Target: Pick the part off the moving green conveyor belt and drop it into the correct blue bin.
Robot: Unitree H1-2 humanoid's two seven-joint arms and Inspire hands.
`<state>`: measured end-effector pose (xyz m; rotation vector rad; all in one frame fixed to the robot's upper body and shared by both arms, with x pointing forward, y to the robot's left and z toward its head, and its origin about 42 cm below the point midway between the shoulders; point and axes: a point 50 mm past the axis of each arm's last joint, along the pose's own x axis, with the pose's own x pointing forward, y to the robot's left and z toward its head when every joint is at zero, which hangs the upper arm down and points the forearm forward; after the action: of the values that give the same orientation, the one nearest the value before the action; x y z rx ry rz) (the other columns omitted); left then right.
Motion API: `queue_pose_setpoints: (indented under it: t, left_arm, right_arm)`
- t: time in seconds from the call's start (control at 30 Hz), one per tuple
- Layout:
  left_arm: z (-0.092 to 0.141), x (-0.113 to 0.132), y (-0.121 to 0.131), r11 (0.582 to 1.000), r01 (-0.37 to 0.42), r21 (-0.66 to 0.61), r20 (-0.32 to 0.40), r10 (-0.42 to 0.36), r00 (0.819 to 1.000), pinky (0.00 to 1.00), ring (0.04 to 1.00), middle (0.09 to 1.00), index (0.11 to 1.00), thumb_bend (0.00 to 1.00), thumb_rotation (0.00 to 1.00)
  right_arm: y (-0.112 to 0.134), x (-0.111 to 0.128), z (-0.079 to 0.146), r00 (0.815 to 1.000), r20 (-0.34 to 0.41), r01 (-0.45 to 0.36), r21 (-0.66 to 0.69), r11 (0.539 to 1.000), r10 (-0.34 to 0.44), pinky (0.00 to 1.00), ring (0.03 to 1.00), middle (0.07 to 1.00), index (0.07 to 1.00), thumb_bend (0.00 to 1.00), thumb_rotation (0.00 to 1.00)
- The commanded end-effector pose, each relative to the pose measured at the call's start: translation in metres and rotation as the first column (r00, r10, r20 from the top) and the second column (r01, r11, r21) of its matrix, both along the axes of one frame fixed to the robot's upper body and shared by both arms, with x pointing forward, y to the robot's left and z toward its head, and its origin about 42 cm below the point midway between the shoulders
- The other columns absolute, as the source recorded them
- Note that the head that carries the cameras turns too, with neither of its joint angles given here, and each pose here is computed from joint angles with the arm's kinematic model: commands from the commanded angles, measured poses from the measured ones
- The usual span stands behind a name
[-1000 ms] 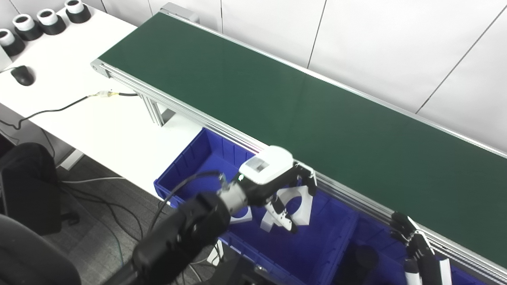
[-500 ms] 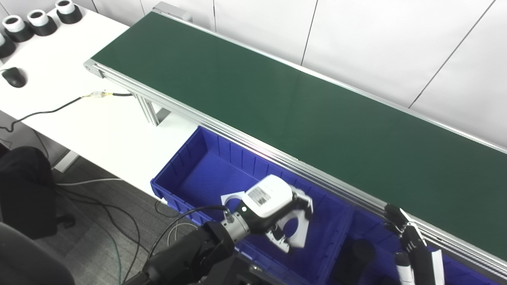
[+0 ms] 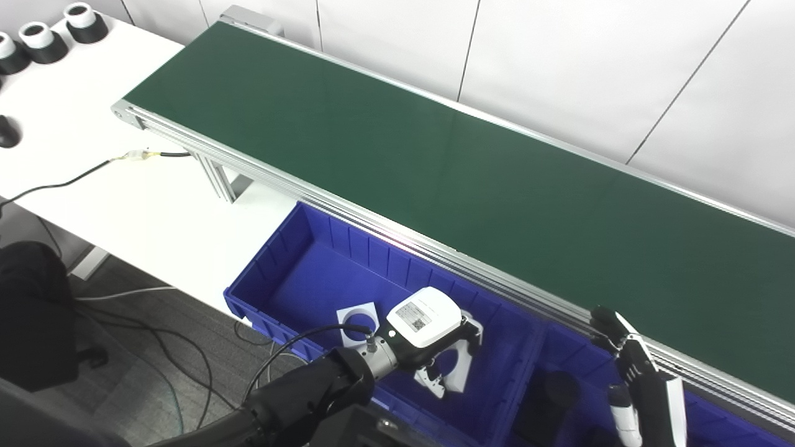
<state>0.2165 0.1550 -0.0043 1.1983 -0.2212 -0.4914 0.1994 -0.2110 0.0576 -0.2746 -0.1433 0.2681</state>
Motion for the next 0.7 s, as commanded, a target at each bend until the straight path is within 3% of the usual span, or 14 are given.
queue_pose_setpoints:
  t: [0.0, 0.4, 0.47, 0.5, 0.53, 0.6, 0.67]
  left_arm:
    - [0.011, 0.021, -0.007, 0.998, -0.037, -0.046, 0.080, 0.041, 0.996, 0.45, 0.453, 0.477, 0.500, 0.51, 0.00]
    - [0.010, 0.020, -0.018, 0.995, -0.041, -0.093, 0.072, 0.048, 0.996, 0.44, 0.443, 0.501, 0.497, 0.51, 0.00]
    - [0.010, 0.018, -0.018, 0.994, -0.040, -0.098, 0.066, 0.047, 0.997, 0.47, 0.528, 0.515, 0.479, 0.52, 0.00]
    - [0.009, 0.018, -0.018, 0.995, -0.036, -0.093, 0.064, 0.042, 0.997, 0.51, 0.581, 0.589, 0.556, 0.80, 0.09]
    - [0.009, 0.017, -0.017, 0.996, -0.029, -0.079, 0.066, 0.034, 0.997, 0.55, 0.622, 0.651, 0.617, 0.93, 0.20]
    - [0.009, 0.016, -0.016, 0.999, -0.018, -0.050, 0.073, 0.021, 0.997, 0.58, 0.646, 0.686, 0.650, 0.97, 0.27]
    - [0.010, 0.015, -0.015, 1.000, -0.011, -0.025, 0.076, 0.013, 0.997, 0.63, 0.685, 0.741, 0.703, 1.00, 0.41]
  right_arm:
    - [0.002, 0.001, 0.012, 0.999, 0.042, -0.010, 0.012, 1.000, 0.010, 0.78, 0.833, 0.840, 0.829, 0.83, 1.00]
    - [0.003, -0.001, 0.013, 0.999, 0.042, -0.009, 0.006, 1.000, 0.008, 0.77, 0.827, 0.835, 0.825, 0.81, 1.00]
    - [0.003, -0.001, 0.013, 0.999, 0.037, -0.007, 0.005, 1.000, 0.007, 0.77, 0.827, 0.835, 0.825, 0.81, 1.00]
    - [0.003, -0.001, 0.013, 0.999, 0.033, -0.005, 0.004, 1.000, 0.005, 0.77, 0.827, 0.835, 0.826, 0.82, 1.00]
    - [0.003, -0.001, 0.013, 0.999, 0.033, -0.005, 0.002, 1.000, 0.004, 0.77, 0.828, 0.837, 0.826, 0.82, 1.00]
    - [0.003, -0.001, 0.013, 0.999, 0.035, -0.005, 0.000, 1.000, 0.005, 0.77, 0.828, 0.837, 0.826, 0.82, 1.00]
    - [0.004, -0.001, 0.013, 0.999, 0.038, -0.007, 0.001, 1.000, 0.007, 0.77, 0.830, 0.835, 0.823, 0.81, 1.00]
